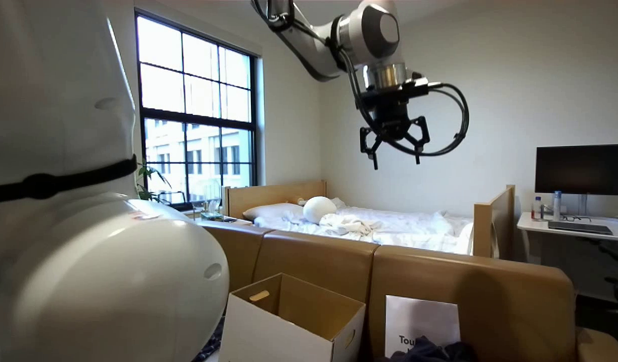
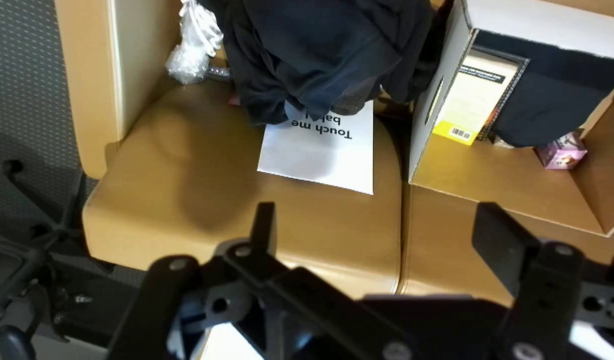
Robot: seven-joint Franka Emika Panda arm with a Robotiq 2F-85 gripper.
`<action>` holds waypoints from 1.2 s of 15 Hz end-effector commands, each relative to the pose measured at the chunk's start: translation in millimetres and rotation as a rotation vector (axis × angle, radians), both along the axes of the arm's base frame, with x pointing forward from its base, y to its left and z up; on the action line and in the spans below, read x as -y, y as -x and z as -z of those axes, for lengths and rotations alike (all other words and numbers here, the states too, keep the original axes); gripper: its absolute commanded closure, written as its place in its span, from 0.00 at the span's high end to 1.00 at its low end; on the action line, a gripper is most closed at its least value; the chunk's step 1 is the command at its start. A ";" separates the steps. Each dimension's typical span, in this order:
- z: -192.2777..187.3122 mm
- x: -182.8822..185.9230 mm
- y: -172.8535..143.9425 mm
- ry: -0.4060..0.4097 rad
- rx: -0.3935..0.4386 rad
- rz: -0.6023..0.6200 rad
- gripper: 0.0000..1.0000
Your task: Remove the hoodie from the box and put it on the couch
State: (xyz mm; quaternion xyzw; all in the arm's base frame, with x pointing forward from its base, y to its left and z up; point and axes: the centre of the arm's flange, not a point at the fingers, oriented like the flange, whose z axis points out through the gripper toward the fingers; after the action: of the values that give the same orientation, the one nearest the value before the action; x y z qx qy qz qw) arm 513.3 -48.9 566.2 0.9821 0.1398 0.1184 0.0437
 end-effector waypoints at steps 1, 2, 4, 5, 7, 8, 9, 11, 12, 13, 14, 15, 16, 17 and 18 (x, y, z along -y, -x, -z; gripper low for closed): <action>65.8 -8.9 -31.7 0.035 -0.007 -0.001 1.00; 81.3 -8.6 -41.9 0.040 -0.023 -0.007 1.00; 110.8 0.3 -63.1 0.017 -0.043 0.008 1.00; 125.0 5.3 -71.1 0.004 -0.050 0.025 1.00; 152.7 19.2 -84.6 -0.043 -0.051 0.115 1.00; 167.1 24.8 -89.6 -0.062 -0.056 0.161 1.00; 180.3 30.0 -94.3 -0.075 -0.066 0.195 1.00; 208.6 37.8 -103.9 -0.106 -0.114 0.244 1.00; 221.7 39.8 -107.5 -0.121 -0.140 0.260 1.00; 234.7 40.0 -110.7 -0.130 -0.158 0.275 1.00; 246.4 40.0 -113.2 -0.138 -0.173 0.286 1.00; 256.5 40.0 -115.7 -0.145 -0.185 0.295 1.00; 265.8 39.2 -117.5 -0.151 -0.198 0.305 1.00; 273.3 38.8 -119.2 -0.156 -0.206 0.310 1.00; 279.4 38.3 -120.5 -0.159 -0.212 0.317 1.00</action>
State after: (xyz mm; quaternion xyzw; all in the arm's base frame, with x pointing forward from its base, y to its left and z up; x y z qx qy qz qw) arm 622.2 -85.3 299.8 0.9997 0.0009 0.0208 -0.0159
